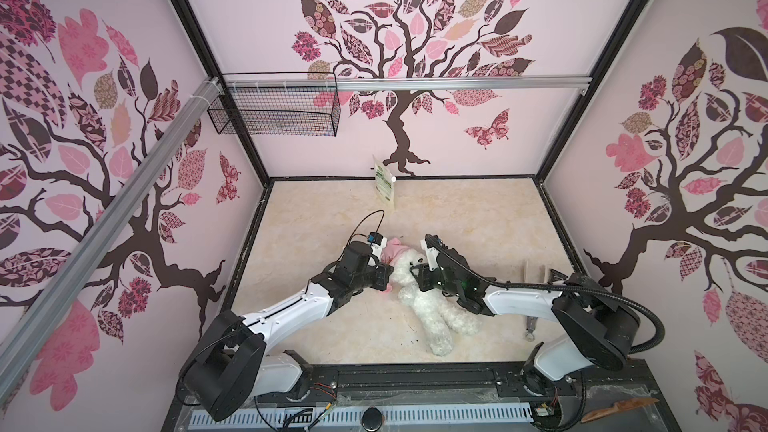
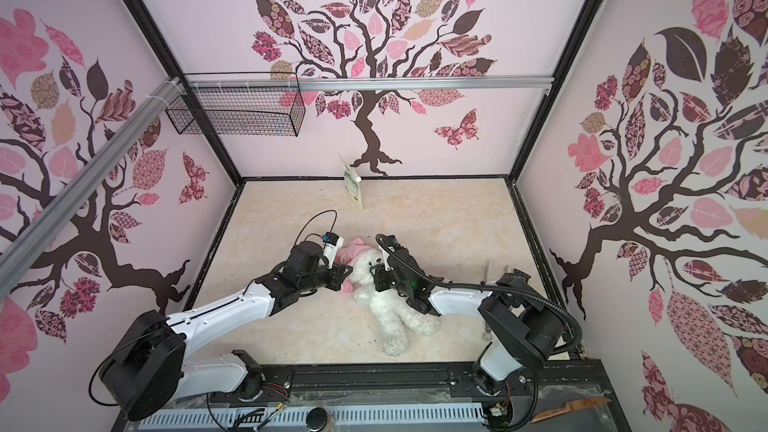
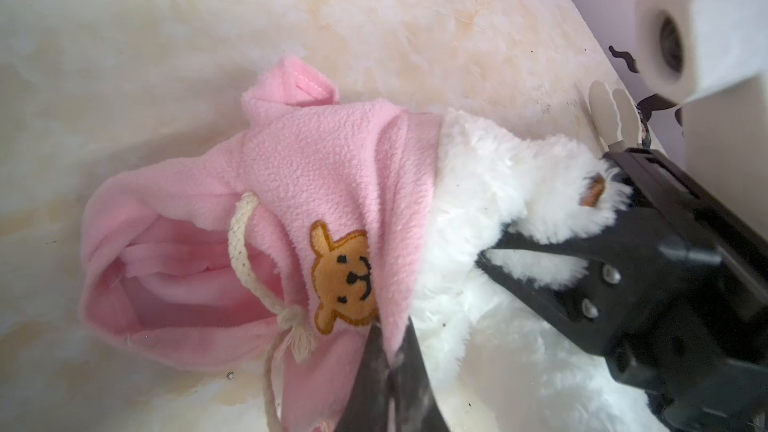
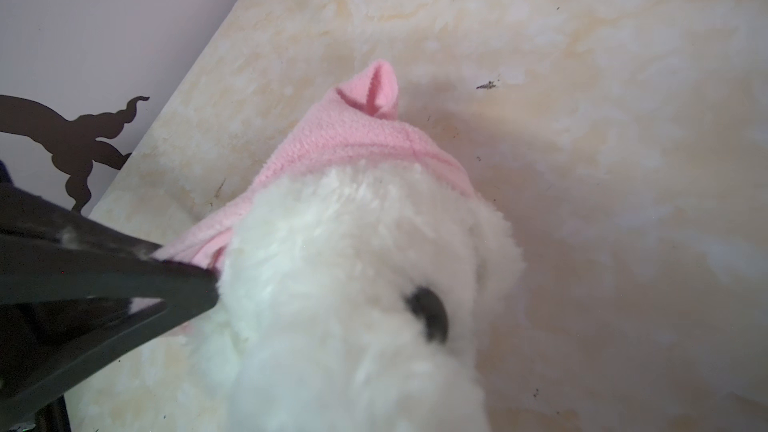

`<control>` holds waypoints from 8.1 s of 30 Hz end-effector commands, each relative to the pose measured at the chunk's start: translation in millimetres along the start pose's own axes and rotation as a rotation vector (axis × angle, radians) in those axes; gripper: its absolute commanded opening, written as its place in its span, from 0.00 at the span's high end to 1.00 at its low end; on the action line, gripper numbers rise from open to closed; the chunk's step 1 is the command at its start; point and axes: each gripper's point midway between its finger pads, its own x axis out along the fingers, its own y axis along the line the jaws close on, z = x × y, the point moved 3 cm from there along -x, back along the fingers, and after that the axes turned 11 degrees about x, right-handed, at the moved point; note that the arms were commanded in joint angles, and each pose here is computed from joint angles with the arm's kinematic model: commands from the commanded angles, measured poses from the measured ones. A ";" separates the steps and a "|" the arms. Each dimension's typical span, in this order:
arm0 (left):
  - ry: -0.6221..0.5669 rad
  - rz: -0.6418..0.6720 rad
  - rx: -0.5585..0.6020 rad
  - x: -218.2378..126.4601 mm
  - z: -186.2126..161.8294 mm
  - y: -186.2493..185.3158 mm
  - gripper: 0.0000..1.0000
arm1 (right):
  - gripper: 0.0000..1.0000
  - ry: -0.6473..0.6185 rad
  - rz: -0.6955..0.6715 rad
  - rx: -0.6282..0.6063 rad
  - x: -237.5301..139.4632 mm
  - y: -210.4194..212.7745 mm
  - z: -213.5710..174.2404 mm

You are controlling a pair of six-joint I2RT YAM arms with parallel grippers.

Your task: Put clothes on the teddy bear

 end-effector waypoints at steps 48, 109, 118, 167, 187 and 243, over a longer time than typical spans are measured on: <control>-0.127 -0.279 0.033 18.9 71.8 -57.9 0.74 | 0.85 0.069 0.351 -0.078 3.0 20.4 -51.3; 0.261 -0.312 -0.077 -57.5 17.9 -34.9 0.75 | 0.86 -0.124 0.552 -0.376 -86.2 44.9 -1.8; 0.228 -0.389 -0.089 -55.8 21.3 -47.7 0.71 | 0.86 -0.134 0.622 -0.335 -87.8 56.3 4.0; 0.285 -0.814 -0.162 -54.5 11.6 -112.4 0.83 | 0.73 -0.070 0.642 -0.482 -71.4 81.2 -12.0; -0.008 -0.591 -0.223 -65.8 50.0 -57.6 1.00 | 0.28 -0.007 0.335 -0.203 -128.0 36.4 11.0; -0.071 -0.402 -0.241 -63.0 44.5 -30.9 1.00 | 1.00 0.130 0.572 0.163 -112.5 76.9 -31.8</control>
